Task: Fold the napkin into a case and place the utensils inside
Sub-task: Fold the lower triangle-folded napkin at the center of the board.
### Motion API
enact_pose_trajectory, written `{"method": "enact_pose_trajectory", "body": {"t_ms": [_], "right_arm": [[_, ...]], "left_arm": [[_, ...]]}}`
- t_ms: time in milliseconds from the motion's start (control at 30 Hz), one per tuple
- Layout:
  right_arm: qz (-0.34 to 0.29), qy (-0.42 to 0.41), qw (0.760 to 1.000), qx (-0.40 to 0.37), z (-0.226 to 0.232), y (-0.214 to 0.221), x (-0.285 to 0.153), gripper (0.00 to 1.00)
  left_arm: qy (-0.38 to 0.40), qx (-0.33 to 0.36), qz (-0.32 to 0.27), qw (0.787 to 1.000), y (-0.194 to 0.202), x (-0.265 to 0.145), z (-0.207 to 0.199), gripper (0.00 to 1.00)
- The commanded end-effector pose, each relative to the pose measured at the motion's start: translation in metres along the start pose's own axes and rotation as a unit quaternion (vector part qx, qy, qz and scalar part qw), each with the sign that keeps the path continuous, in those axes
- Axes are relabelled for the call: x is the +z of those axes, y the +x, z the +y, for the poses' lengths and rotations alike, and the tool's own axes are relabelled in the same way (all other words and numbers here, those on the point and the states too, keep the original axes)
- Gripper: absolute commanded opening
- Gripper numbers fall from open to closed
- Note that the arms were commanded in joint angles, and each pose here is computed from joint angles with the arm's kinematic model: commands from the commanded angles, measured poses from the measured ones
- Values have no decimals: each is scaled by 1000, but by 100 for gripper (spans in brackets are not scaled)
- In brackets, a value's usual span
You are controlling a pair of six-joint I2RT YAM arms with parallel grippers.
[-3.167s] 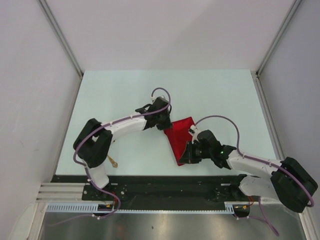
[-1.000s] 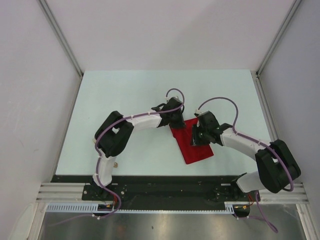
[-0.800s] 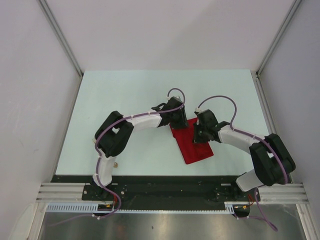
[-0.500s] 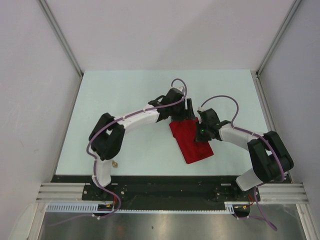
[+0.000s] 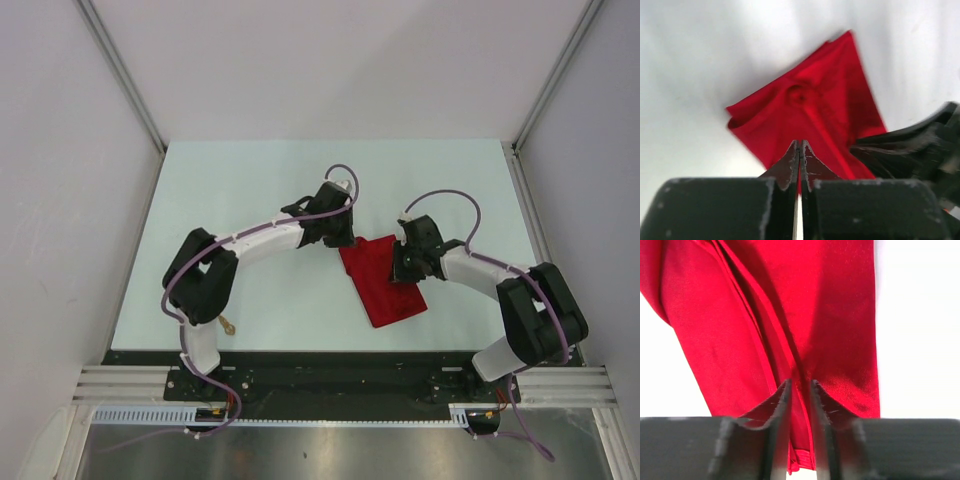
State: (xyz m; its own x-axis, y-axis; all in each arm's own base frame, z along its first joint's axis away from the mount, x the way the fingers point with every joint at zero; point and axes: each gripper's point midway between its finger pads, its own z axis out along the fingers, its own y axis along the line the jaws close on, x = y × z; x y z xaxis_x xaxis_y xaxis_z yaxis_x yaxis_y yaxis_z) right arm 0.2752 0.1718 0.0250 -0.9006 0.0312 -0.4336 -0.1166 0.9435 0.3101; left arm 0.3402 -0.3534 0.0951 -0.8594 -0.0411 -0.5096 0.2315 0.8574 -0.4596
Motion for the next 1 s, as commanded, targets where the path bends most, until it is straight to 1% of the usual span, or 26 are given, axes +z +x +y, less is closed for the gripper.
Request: {"method": "enact_pose_trajectory", "body": {"t_ms": [0,67,100,133,167,200,233,267,300,333,367,433,500,667,767,800,833,867,900,967], "right_arm": [[-58,-28,998,-17,20,-42,-20,37],[-75,-46,996,-25,33,-62,-24,47],[-79,-56,995,-27,39,-68,-24,57],[-80,-65,994,-29,46,-79,-18,61],[-86,-78,993,-37,52,-88,-14,64],[-78,-86,992,-39,56,-90,-6,65],[-91,-95,990,-42,67,-110,-6,65],[-66,-90,993,-40,63,-105,13,65],[-64,-94,993,-42,67,-109,18,63],[-68,-97,992,-42,71,-119,19,61],[-57,-92,993,-40,69,-117,29,56],[-57,-88,994,-41,68,-120,31,52],[-60,-84,994,-39,67,-119,31,51],[-63,-66,995,-47,55,-111,28,52],[-60,-50,996,-47,46,-109,31,48],[-63,-48,996,-49,44,-110,32,46],[-63,-49,996,-49,43,-110,33,35],[-61,-48,996,-47,40,-110,35,30],[-59,-46,996,-46,39,-111,35,27],[-64,-37,996,-47,34,-113,36,26]], "left_arm": [[-22,14,-29,999,-16,-8,16,0],[-26,11,-38,999,-19,-14,22,0],[-22,10,-45,999,-21,-16,22,0],[-25,6,-43,999,-16,-17,29,0],[-22,1,-49,999,-18,-20,31,0],[-15,-3,-47,999,-17,-18,32,0],[-14,-8,-37,999,-14,-15,34,0],[-15,-14,-29,999,-13,-12,39,0],[-25,-21,-7,999,-4,-2,47,0],[-14,-21,0,1000,-5,0,43,0],[-11,-22,2,1000,-5,2,43,0],[9,-27,3,1000,-4,8,37,0],[26,-32,8,999,-5,14,29,0],[43,-41,16,998,-1,24,21,0],[50,-46,24,997,4,30,17,0],[52,-46,24,997,4,32,15,0],[52,-46,26,997,6,34,13,0],[52,-46,27,997,6,35,12,0],[53,-43,27,997,6,35,10,0],[45,-40,27,998,6,36,12,0]]}}
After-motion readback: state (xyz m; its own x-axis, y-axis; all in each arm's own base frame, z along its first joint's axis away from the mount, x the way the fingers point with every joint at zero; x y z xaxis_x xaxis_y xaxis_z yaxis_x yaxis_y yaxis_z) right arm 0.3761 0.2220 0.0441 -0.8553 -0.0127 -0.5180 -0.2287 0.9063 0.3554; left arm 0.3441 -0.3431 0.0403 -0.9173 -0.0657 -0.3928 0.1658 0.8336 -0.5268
